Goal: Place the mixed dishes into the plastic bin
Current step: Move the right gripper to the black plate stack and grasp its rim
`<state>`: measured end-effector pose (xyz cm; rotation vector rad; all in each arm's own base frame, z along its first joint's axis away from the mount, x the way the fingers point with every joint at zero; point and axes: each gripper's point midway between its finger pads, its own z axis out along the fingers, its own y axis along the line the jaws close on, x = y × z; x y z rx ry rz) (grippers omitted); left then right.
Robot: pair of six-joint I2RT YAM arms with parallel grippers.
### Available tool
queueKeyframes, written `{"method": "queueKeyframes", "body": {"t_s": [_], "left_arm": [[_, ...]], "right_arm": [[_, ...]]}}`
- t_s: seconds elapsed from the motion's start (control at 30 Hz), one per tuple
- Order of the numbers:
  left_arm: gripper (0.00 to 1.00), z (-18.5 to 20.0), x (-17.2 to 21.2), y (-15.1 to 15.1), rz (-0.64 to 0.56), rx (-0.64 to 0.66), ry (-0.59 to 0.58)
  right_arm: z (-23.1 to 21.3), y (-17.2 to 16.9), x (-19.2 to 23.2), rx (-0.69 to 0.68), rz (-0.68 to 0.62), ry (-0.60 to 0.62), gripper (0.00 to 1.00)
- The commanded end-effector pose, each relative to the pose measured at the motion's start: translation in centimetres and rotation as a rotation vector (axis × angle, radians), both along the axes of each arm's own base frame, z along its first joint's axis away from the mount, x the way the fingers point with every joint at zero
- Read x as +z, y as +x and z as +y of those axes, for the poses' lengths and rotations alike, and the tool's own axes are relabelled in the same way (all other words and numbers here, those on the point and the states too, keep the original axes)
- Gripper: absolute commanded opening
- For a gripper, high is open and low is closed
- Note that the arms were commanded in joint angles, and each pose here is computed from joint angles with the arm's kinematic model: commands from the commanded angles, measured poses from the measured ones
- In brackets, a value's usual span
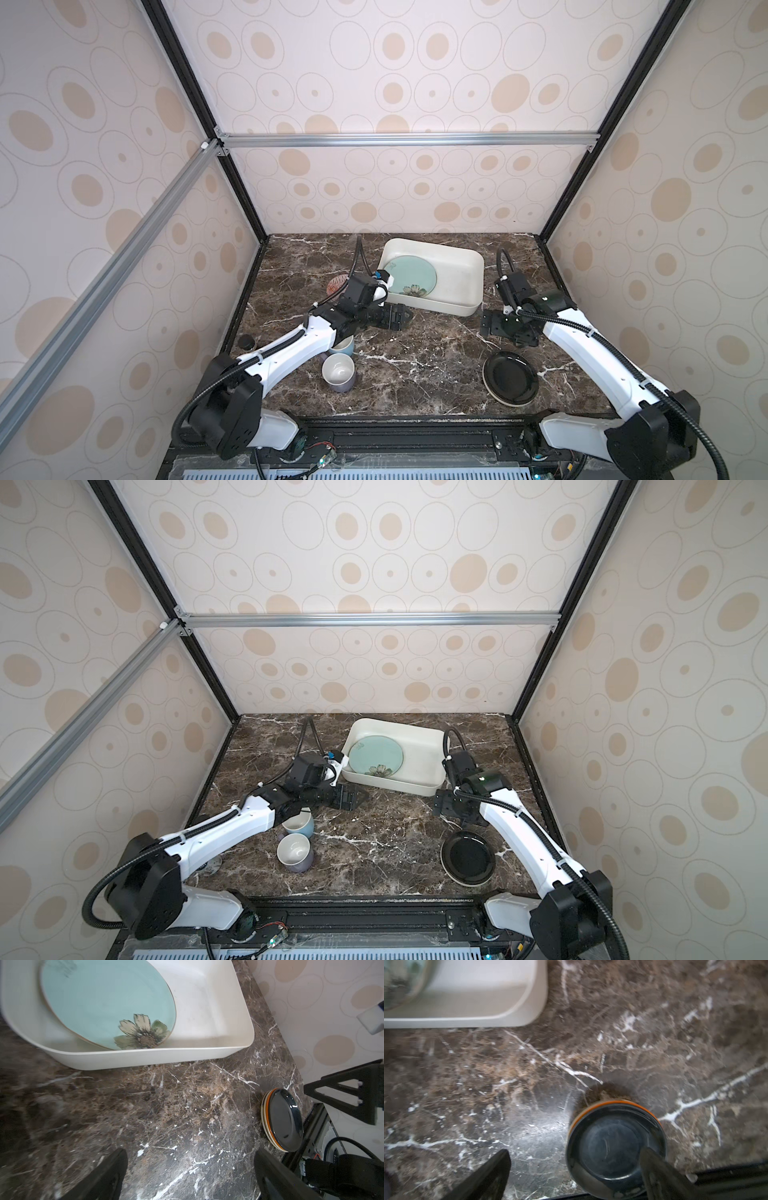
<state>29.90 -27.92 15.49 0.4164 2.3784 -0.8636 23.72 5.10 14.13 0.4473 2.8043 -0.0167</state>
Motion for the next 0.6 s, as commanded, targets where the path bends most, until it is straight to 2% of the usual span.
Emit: {"method": "queueKeyframes", "body": {"t_s": [0.0,0.17,0.33,0.57], "left_arm": [[0.95,-2.8,2.6,0.8,-0.043,-0.050,-0.107],[0.95,-3.1,1.9,0.6,-0.027,-0.052,-0.135],[0.95,-3.6,1.6,0.2,-0.002,-0.080,-0.153],[0.95,-3.6,2.0,0.1,-0.009,-0.086,-0.149]], "right_arm": [[-3.7,-3.1,-0.3,-0.240,0.014,-0.056,1.00],[-5.9,-5.5,-1.1,-0.428,-0.001,0.000,1.00],[-6.3,-6.0,-4.0,-0.601,-0.001,0.159,1.00],[-6.4,-6.9,-6.4,-0.657,0.058,0.175,1.00]]}}
